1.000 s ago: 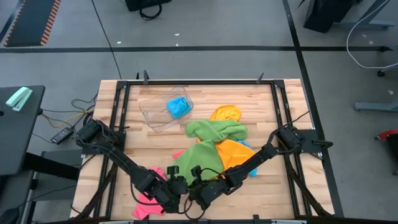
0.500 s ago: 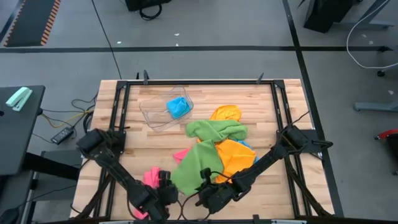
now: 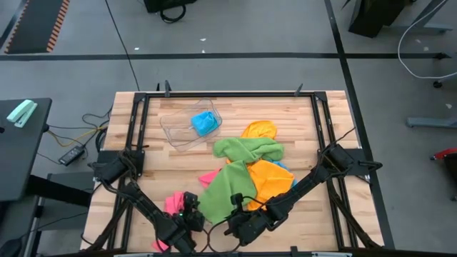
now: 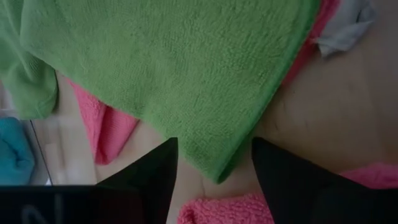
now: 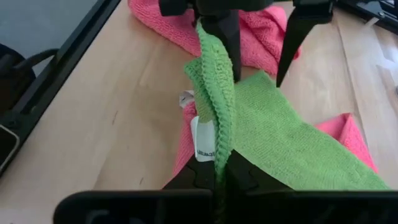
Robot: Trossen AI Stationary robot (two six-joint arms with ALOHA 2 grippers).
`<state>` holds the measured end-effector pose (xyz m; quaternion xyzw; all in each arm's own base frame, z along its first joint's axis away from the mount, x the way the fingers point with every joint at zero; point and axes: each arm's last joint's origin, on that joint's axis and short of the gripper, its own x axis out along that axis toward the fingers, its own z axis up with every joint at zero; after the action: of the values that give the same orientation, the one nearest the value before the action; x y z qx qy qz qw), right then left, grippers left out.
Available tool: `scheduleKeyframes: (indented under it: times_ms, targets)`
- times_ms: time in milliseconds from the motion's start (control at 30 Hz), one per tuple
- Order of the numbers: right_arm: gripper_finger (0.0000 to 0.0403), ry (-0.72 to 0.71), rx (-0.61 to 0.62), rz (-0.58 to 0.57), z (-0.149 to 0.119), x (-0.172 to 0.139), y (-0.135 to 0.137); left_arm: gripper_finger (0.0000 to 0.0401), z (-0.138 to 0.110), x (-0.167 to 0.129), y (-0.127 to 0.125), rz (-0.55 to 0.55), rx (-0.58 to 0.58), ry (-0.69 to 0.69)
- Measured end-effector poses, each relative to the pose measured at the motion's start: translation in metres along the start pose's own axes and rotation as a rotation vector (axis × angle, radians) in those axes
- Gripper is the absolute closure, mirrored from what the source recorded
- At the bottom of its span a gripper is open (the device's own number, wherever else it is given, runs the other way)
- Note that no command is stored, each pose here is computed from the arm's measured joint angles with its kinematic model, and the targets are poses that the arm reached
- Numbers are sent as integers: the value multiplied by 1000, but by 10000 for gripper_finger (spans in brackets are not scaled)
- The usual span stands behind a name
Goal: Fold microfiber towels
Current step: Fold the left green microfiber towel
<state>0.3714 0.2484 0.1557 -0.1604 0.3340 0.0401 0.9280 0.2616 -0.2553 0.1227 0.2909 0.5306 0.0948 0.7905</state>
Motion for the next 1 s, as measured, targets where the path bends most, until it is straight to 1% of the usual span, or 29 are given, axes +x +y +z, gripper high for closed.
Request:
scheduleKeyframes:
  times_ms: [100,167,233,333,367,500,600,700,833,933,1000]
  targets:
    - [395,0,1,19,0,0,1,216,-1,0,-1,0,24,4]
    - [395,-5,6,27,1,0,1,249,-1,1,-1,-5,43,10]
    - [392,-14,17,45,2,0,1,294,-2,1,-1,-10,46,17]
    - [381,-34,41,69,4,0,2,374,-2,2,-2,-35,45,28]
    - [377,-40,52,70,5,0,2,386,-1,1,-2,-48,45,35]
    - [368,-50,107,117,6,0,4,385,6,-14,2,-151,30,67]
    - [367,-63,132,160,6,2,9,393,15,-30,6,-229,0,44]
    - [367,-54,130,192,1,1,14,393,23,-36,4,-301,-47,12]
    - [366,-19,35,240,-6,-6,26,386,36,-42,1,-398,-124,-60]
    - [366,-11,-7,251,-6,-12,29,391,40,-43,-1,-422,-149,-99]
    - [366,-20,-1,260,-2,-16,27,395,40,-44,-1,-424,-149,-99]
